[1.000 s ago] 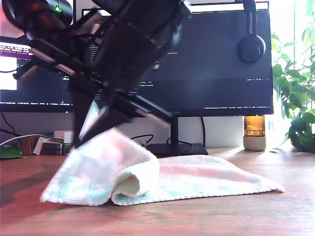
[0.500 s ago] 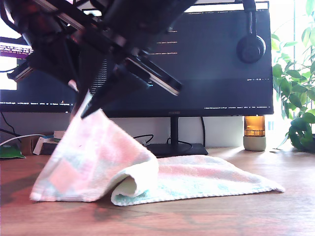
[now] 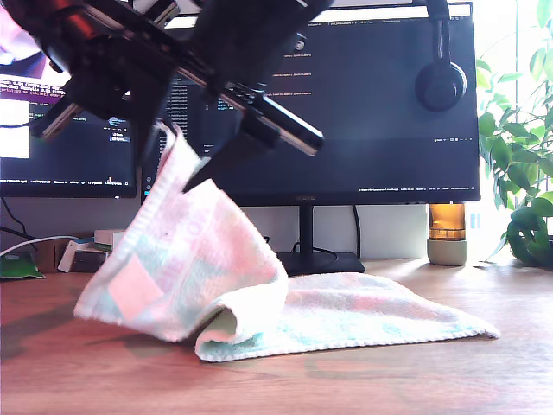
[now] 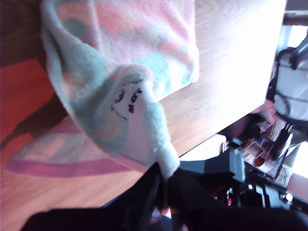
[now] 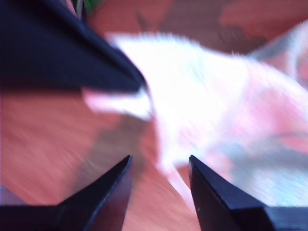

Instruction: Fold the tea towel to a neat square and place it to the right

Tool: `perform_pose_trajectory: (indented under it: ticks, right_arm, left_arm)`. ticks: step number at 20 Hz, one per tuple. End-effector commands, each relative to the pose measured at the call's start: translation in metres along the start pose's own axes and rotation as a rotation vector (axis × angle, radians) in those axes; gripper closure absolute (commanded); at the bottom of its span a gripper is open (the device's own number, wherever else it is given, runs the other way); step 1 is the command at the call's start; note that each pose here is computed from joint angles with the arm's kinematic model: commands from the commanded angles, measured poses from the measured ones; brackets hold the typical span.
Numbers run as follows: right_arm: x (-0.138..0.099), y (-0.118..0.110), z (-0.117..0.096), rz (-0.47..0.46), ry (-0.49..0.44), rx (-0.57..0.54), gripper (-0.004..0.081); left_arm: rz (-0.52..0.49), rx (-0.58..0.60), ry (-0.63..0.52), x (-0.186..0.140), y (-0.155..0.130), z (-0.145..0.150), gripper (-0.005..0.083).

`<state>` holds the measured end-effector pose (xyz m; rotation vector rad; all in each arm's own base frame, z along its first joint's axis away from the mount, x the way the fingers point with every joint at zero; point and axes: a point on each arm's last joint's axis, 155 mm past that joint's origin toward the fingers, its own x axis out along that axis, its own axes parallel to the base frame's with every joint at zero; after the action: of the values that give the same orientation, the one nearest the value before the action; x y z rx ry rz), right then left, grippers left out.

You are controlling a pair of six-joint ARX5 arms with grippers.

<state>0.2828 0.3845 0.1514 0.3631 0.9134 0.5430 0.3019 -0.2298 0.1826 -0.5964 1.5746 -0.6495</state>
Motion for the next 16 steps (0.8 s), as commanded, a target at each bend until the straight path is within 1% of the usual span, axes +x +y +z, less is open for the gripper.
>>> perform_pose_trajectory:
  ticks: [1, 4, 7, 9, 11, 14, 16]
  right_arm:
    - [0.015, -0.005, -0.007, -0.013, 0.005, 0.068, 0.0434]
    - [0.023, -0.01, -0.011, -0.03, 0.008, 0.142, 0.0434]
    - [0.031, -0.018, -0.021, -0.062, 0.034, 0.196, 0.0434]
    - [0.035, -0.022, -0.027, -0.081, 0.046, 0.268, 0.0434]
    - [0.036, -0.025, -0.028, -0.091, 0.046, 0.32, 0.0435]
    - [0.036, -0.026, -0.025, -0.101, 0.024, 0.44, 0.0435]
    - [0.037, -0.029, -0.026, -0.113, 0.019, 0.483, 0.0437]
  left_arm:
    - [-0.005, 0.005, 0.004, 0.002, -0.005, -0.003, 0.0797]
    - [-0.007, 0.012, 0.002, 0.007, -0.011, -0.003, 0.0797]
    - [-0.001, 0.026, -0.001, 0.01, -0.013, -0.002, 0.0797]
    - [0.0, 0.029, 0.001, 0.011, -0.014, -0.003, 0.0797]
    - [0.016, 0.03, 0.001, 0.013, -0.012, -0.004, 0.0797]
    - [0.045, 0.028, 0.008, 0.014, -0.008, -0.007, 0.0797]
    - [0.053, 0.033, 0.006, 0.016, -0.008, -0.007, 0.0797]
